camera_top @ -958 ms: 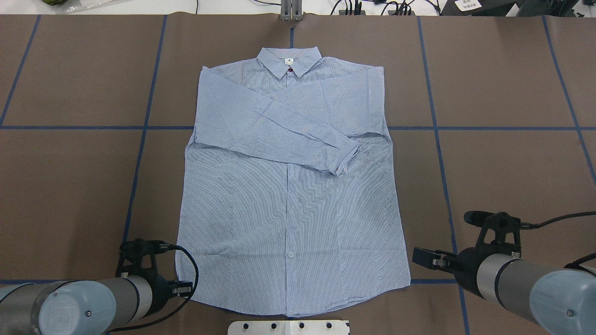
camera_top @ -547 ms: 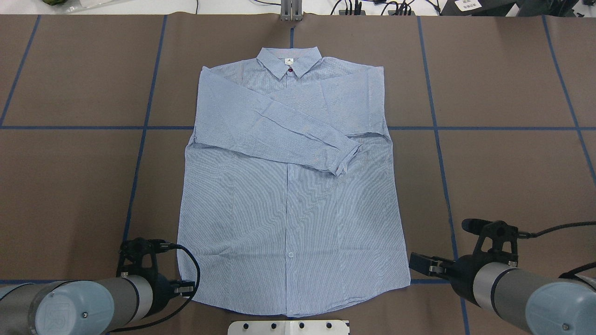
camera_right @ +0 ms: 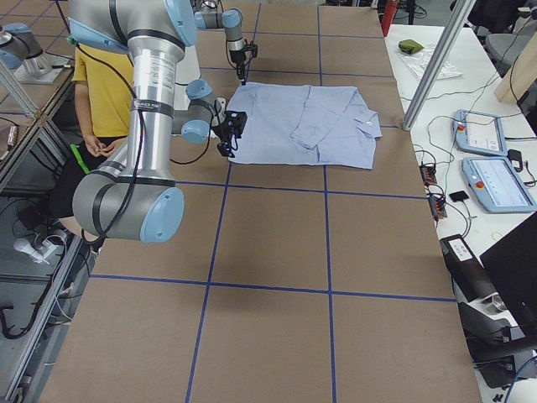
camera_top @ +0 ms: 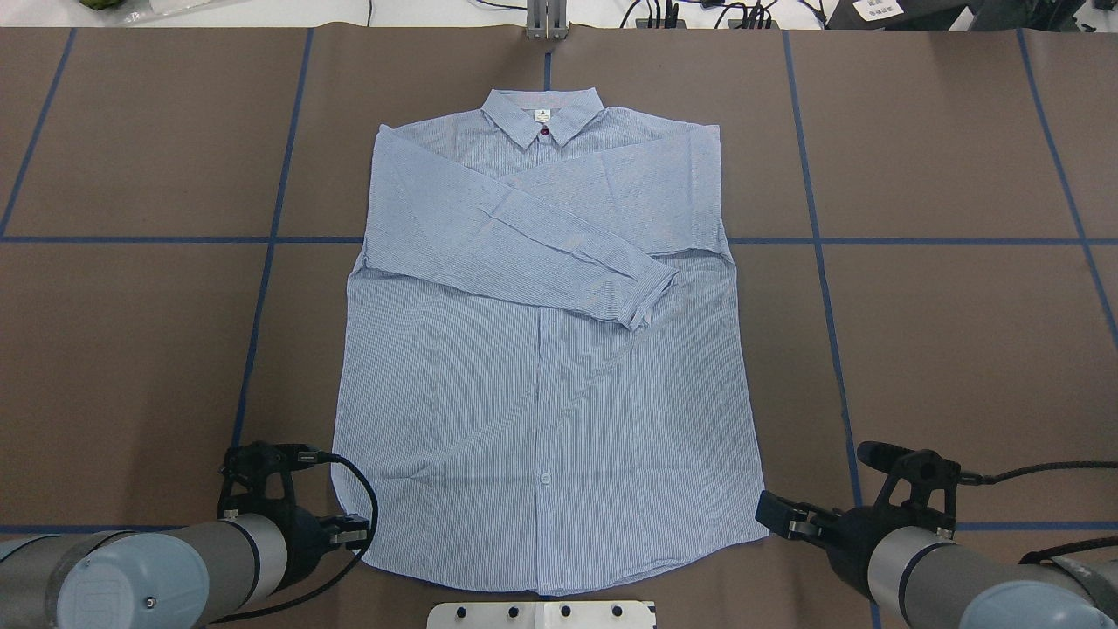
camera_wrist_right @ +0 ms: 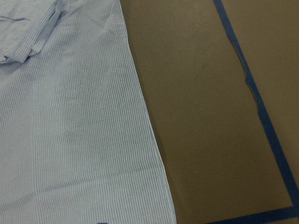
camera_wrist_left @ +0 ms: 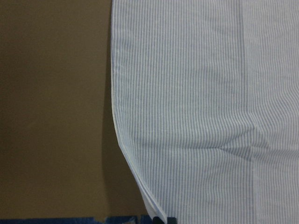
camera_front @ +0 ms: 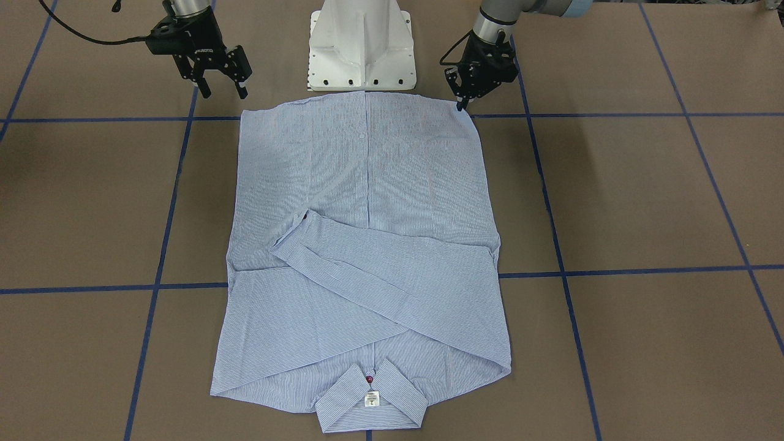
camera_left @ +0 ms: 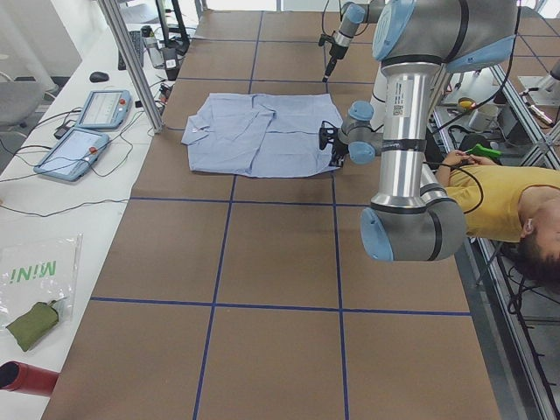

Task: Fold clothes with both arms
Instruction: 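Grasp the hem corners with both grippers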

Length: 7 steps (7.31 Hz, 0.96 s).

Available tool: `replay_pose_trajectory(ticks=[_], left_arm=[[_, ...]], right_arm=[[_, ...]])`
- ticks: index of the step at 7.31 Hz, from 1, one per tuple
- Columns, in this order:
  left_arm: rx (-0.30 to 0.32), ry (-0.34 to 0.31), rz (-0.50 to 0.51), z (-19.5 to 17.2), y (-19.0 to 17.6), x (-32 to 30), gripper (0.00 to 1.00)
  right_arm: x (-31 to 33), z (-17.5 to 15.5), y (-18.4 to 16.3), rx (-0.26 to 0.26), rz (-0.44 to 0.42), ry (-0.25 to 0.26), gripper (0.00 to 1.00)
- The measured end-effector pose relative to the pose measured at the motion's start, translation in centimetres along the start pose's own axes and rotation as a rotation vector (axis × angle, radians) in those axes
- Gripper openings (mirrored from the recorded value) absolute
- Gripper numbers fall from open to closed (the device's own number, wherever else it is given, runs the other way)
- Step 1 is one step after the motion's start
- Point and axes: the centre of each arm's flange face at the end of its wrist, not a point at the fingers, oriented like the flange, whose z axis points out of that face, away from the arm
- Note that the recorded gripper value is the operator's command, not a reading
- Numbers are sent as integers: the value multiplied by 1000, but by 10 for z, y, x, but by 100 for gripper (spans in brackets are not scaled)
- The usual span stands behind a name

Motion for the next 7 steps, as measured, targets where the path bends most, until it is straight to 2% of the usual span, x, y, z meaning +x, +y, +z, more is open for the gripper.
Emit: replay_pose_trajectory(ticks=[3, 5, 6, 7], left_arm=[[19, 4, 8, 0, 5, 2, 0], [17, 5, 12, 0, 8, 3, 0], [14, 6, 15, 0, 10, 4, 0], [12, 6, 16, 0, 12, 4, 0]], right_arm=[[-6, 30, 35, 50, -12, -8, 68], [-4, 46, 46, 70, -27, 6, 68], [-2, 51, 49, 81, -36, 12, 60], [0, 53, 52, 86, -45, 16, 44]])
